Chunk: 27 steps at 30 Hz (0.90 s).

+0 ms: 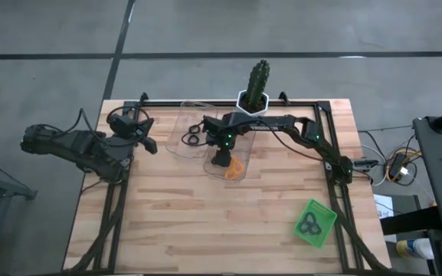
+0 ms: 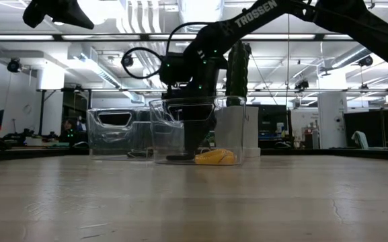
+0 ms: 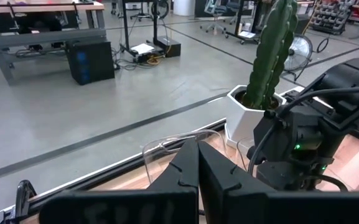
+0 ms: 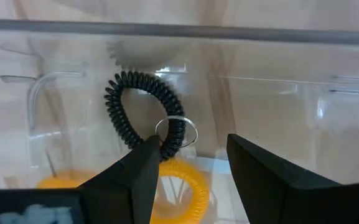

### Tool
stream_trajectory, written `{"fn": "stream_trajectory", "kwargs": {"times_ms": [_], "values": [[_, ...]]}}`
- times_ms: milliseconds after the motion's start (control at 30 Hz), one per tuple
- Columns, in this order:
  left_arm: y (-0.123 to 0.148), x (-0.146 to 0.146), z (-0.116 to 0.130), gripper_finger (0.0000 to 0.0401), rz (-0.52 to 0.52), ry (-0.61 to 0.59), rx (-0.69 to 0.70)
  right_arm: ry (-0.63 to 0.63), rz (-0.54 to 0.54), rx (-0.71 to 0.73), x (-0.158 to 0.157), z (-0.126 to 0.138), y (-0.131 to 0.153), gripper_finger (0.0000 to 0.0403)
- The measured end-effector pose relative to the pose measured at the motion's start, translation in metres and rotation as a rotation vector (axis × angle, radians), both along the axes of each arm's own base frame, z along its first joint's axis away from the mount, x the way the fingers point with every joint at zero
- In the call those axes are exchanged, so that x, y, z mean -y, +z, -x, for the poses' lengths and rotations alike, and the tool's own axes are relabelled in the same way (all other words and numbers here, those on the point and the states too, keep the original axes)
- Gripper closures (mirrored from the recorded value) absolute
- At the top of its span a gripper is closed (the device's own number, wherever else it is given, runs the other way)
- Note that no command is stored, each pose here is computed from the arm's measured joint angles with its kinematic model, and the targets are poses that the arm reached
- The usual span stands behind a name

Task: Sort items
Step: Put the black keychain into the left transparent bin

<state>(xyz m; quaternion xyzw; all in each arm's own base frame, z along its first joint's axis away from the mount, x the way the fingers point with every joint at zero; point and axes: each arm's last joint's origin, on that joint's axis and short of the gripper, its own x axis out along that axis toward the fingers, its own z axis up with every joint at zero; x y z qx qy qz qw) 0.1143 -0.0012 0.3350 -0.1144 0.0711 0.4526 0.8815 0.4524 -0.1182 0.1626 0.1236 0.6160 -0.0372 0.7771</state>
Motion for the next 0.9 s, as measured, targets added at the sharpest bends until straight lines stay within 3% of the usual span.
{"fn": "stream_trajectory", "kwargs": {"times_ms": [900], "values": [[-0.0056, 0.0005, -0.0019, 0.0401, 0.024, 0.012, 0.019, 0.042, 0.061, 0.019, -0.001, -0.0018, -0.0052, 0.0232]]}}
